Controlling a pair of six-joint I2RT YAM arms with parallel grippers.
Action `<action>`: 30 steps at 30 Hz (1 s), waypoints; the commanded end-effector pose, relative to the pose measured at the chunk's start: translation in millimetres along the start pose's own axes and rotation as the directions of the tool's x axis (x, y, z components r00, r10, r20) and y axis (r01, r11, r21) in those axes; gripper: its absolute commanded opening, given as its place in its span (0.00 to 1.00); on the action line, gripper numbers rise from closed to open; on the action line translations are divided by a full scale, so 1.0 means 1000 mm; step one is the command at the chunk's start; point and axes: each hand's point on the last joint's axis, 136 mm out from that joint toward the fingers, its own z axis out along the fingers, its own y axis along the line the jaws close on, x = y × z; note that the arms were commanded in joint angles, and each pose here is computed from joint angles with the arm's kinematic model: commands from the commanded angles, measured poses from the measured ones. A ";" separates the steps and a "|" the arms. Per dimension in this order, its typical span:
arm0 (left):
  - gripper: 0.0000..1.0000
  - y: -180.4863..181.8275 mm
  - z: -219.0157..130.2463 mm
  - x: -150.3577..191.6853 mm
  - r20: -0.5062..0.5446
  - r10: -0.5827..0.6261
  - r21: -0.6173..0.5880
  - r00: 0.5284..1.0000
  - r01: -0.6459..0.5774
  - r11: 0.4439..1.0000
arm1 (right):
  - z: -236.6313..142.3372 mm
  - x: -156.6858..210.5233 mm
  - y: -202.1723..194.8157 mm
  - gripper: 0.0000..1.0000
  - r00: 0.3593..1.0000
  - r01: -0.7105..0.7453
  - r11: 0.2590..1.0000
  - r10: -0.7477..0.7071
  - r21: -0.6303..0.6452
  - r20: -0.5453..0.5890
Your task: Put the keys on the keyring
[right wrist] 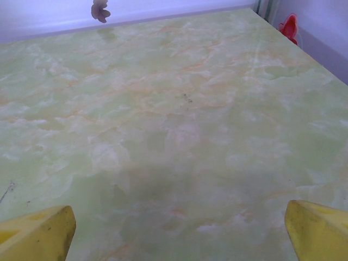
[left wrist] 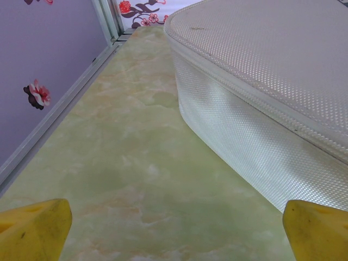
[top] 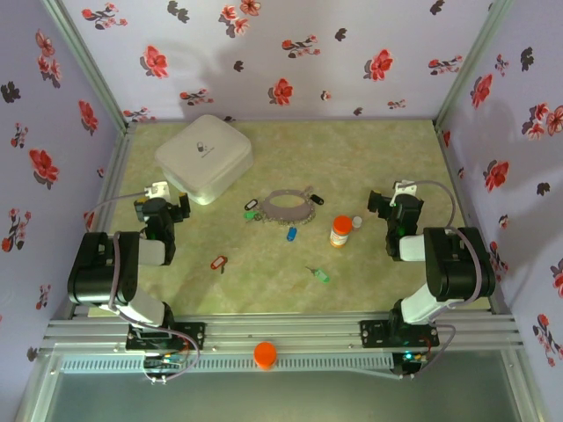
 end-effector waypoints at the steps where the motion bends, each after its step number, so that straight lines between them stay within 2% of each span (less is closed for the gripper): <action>1: 1.00 -0.001 0.002 -0.012 0.029 -0.017 0.006 0.999 0.017 1.000 | 0.002 -0.009 0.000 0.99 1.000 -0.020 1.000 0.020 -0.006 0.023; 5: 1.00 0.001 0.001 -0.012 0.032 -0.019 -0.001 0.999 0.019 1.000 | 0.000 -0.010 0.000 0.99 0.999 -0.018 1.000 0.019 -0.004 0.033; 8: 1.00 0.006 -0.010 -0.029 0.046 -0.045 -0.019 0.998 0.046 0.999 | -0.012 -0.025 -0.006 0.99 0.996 -0.035 0.999 0.034 0.021 0.078; 10: 1.00 0.010 -0.021 -0.060 0.034 -0.050 -0.024 0.998 0.051 0.998 | -0.024 -0.042 -0.004 0.99 0.997 -0.027 0.999 0.026 0.017 0.068; 13: 1.00 0.012 -0.038 -0.111 0.111 -0.123 0.002 0.986 0.123 0.992 | -0.041 -0.077 -0.004 0.99 0.989 -0.082 0.997 0.079 0.016 0.125; 17: 1.00 0.007 -0.052 -0.142 0.090 -0.188 0.054 0.978 0.184 0.982 | -0.065 -0.108 0.000 0.95 0.968 -0.204 0.978 0.206 -0.033 0.144; 21: 1.00 -0.014 -0.071 -0.144 0.011 -0.197 0.134 0.980 0.194 0.972 | -0.081 -0.107 0.015 0.91 0.951 -0.309 0.948 0.310 -0.073 0.001; 23: 1.00 -0.028 -0.082 -0.141 -0.026 -0.201 0.183 0.979 0.202 0.962 | -0.089 -0.099 0.030 0.89 0.944 -0.323 0.940 0.313 -0.106 -0.100; 27: 1.00 -0.059 -0.106 -0.126 -0.121 -0.175 0.254 0.977 0.201 0.946 | -0.111 -0.089 0.073 0.86 0.925 -0.296 0.934 0.228 -0.199 -0.304; 30: 1.00 -0.082 -0.119 -0.107 -0.207 -0.144 0.287 0.968 0.201 0.937 | -0.130 -0.085 0.114 0.83 0.905 -0.283 0.917 0.158 -0.282 -0.396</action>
